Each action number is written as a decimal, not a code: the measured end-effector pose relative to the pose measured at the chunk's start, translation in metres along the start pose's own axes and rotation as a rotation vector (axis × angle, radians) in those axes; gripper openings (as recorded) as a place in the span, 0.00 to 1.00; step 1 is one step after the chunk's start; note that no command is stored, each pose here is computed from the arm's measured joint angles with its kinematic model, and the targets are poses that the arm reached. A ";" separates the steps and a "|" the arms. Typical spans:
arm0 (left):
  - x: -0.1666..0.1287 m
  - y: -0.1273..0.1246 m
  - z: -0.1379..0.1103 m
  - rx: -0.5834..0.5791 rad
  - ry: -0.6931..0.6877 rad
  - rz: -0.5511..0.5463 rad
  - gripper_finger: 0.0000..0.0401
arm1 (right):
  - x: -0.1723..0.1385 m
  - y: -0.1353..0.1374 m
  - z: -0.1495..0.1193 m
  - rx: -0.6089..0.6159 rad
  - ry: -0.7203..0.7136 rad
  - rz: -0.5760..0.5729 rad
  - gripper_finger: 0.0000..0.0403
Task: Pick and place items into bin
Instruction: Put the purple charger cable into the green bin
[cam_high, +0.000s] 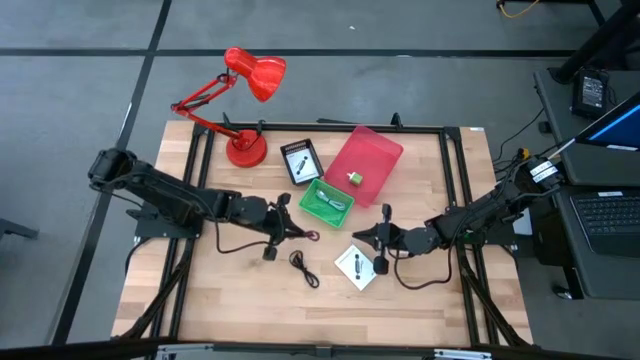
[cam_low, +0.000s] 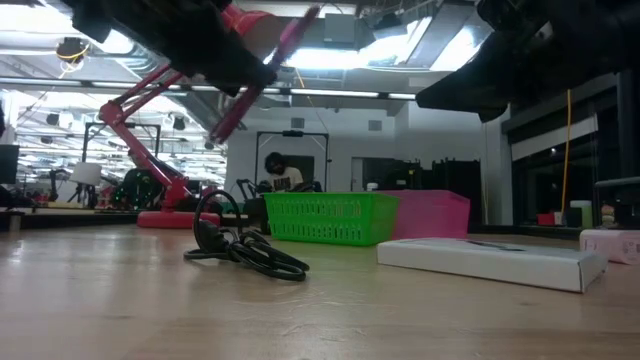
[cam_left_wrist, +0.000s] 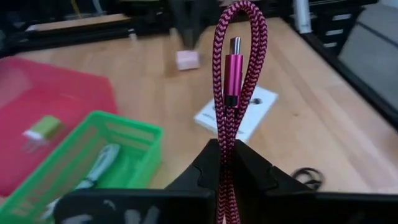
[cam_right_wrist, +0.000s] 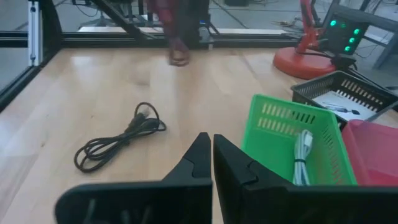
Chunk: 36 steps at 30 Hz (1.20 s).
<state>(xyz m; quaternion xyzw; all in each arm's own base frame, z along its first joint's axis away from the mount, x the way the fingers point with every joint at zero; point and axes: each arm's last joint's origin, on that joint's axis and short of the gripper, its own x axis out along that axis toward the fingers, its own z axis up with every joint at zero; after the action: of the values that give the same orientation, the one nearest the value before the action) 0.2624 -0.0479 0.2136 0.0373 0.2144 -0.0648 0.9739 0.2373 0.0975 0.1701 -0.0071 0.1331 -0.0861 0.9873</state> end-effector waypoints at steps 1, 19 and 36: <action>0.000 0.004 0.000 0.003 0.001 0.014 0.04 | 0.000 0.000 0.000 -0.001 0.000 0.000 0.00; 0.002 0.060 0.004 -0.029 0.020 0.102 0.04 | 0.000 0.000 -0.001 -0.062 0.011 -0.003 0.00; 0.054 0.097 0.039 0.145 0.353 0.110 0.04 | 0.000 0.000 -0.001 -0.065 0.009 -0.004 0.00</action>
<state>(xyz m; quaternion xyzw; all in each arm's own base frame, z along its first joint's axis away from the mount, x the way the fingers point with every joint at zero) 0.3413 0.0378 0.2303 0.1300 0.3742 -0.0194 0.9180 0.2370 0.0971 0.1690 -0.0391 0.1403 -0.0836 0.9858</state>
